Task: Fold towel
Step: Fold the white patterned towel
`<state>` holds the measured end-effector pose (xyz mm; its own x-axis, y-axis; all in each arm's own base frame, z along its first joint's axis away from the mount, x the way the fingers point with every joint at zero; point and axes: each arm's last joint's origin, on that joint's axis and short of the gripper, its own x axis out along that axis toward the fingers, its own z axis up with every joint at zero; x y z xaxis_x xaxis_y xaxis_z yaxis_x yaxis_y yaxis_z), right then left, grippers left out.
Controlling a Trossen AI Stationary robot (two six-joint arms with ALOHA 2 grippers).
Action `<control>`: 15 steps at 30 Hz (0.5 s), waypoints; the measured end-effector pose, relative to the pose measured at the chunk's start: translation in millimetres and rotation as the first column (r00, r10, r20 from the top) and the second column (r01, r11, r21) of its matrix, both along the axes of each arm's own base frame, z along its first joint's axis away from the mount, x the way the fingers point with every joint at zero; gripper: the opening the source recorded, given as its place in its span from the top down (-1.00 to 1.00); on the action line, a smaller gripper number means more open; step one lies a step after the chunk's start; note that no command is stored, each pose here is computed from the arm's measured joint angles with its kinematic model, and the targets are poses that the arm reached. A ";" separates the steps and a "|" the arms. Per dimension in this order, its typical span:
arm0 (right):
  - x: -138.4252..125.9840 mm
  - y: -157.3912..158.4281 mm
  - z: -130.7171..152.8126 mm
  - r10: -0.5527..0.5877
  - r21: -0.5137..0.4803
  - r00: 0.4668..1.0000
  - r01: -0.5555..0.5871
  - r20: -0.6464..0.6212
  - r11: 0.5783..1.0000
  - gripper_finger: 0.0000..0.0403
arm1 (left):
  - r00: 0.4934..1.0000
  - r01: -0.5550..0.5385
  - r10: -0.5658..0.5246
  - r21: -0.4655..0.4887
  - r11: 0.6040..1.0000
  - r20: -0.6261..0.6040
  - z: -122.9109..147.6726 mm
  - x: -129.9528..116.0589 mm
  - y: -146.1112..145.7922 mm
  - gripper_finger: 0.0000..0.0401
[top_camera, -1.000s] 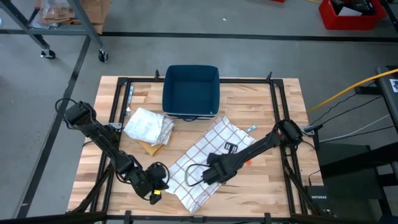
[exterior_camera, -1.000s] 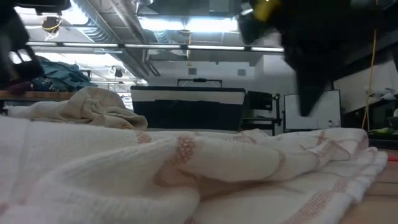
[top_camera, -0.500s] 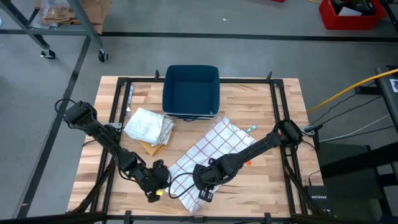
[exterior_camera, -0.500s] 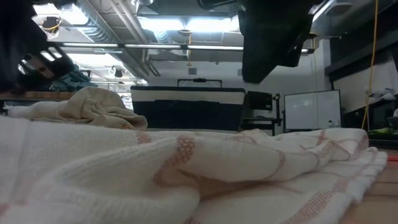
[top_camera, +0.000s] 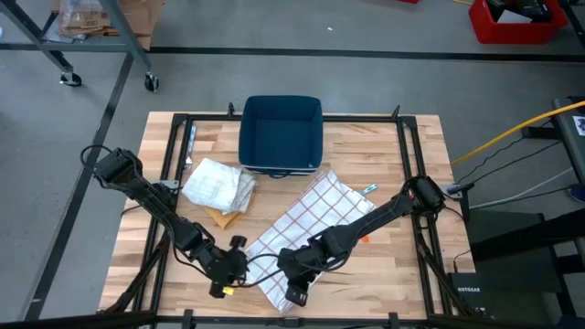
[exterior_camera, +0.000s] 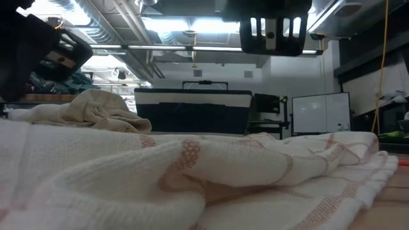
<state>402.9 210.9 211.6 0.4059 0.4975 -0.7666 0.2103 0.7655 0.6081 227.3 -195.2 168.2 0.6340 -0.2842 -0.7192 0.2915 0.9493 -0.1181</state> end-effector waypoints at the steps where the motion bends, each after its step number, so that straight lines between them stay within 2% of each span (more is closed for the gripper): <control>1: -0.5 0.0 -0.3 0.016 -0.002 1.000 -0.016 -0.001 1.000 0.31 | 1.000 0.022 -0.023 0.020 1.000 0.009 0.0 -0.1 -0.1 0.34; 4: -2.1 3.3 -0.1 0.077 -0.024 0.997 -0.076 0.030 0.997 0.17 | 0.992 0.123 -0.126 0.125 0.985 0.020 -1.6 -1.6 1.0 0.16; 7: -6.6 12.5 -1.1 0.134 -0.071 0.989 -0.129 0.067 0.989 0.09 | 0.975 0.215 -0.223 0.227 0.950 0.007 -4.0 -3.7 2.8 0.04; 15: -19.2 49.9 -26.2 0.206 -0.150 0.975 -0.193 0.080 0.970 0.08 | 0.930 0.340 -0.367 0.390 0.856 -0.007 -6.0 -5.0 5.5 -0.04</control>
